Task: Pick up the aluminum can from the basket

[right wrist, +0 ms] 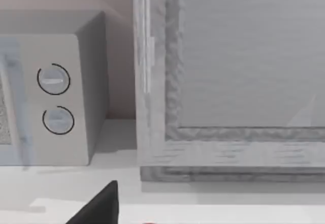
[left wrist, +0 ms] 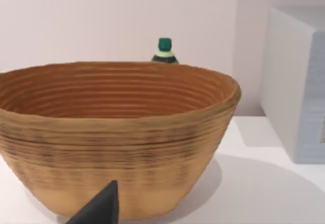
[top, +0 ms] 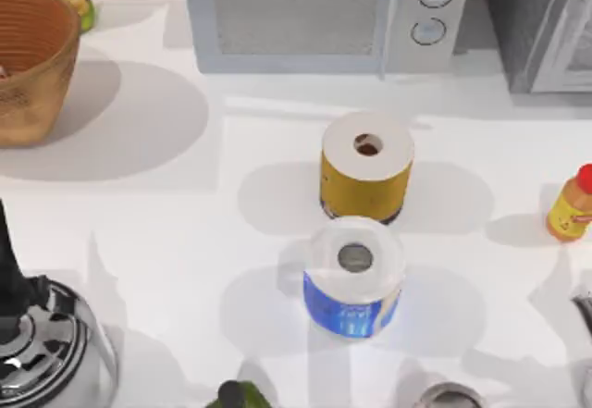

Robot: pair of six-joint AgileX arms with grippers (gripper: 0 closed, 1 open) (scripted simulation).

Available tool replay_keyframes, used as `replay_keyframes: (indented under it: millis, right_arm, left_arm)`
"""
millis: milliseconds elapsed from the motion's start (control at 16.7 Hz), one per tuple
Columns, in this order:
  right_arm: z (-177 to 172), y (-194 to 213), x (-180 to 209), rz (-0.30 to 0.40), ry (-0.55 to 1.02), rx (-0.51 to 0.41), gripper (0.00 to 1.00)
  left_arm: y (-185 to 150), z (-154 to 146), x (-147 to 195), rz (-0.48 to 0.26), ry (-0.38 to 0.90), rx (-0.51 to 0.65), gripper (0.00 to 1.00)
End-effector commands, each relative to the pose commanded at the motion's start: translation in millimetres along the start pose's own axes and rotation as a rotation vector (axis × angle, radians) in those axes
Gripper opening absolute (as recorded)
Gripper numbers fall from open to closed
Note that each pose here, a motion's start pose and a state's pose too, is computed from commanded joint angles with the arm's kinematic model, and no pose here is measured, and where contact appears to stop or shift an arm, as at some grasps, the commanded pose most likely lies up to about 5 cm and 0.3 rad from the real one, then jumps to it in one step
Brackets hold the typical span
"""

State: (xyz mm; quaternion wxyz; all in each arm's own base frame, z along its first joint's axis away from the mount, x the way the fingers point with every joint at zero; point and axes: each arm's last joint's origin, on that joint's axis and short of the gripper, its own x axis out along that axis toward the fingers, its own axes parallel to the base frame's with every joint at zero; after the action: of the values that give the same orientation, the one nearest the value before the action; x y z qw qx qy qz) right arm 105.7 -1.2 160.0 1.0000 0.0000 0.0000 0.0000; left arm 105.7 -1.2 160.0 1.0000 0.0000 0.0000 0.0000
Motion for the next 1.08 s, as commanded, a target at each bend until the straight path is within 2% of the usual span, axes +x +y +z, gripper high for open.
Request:
replay_keyframes:
  millis: [300,660,840,1080]
  right_arm:
    - [0.0,0.0,0.0,0.000,0.000,0.000,1.00]
    - [0.0,0.0,0.0,0.000,0.000,0.000,1.00]
    - [0.0,0.0,0.0,0.000,0.000,0.000,1.00]
    - [0.0,0.0,0.0,0.000,0.000,0.000,1.00]
  left_arm:
    - [0.5,14.4,-0.3,0.004,0.018,0.007,1.00]
    - [5.4,79.7,18.1,0.029,0.211,0.047,1.00]
    - [10.4,120.0,48.6,0.032,0.362,0.065,1.00]
    - [21.7,159.9,116.3,0.021,0.593,0.076,1.00]
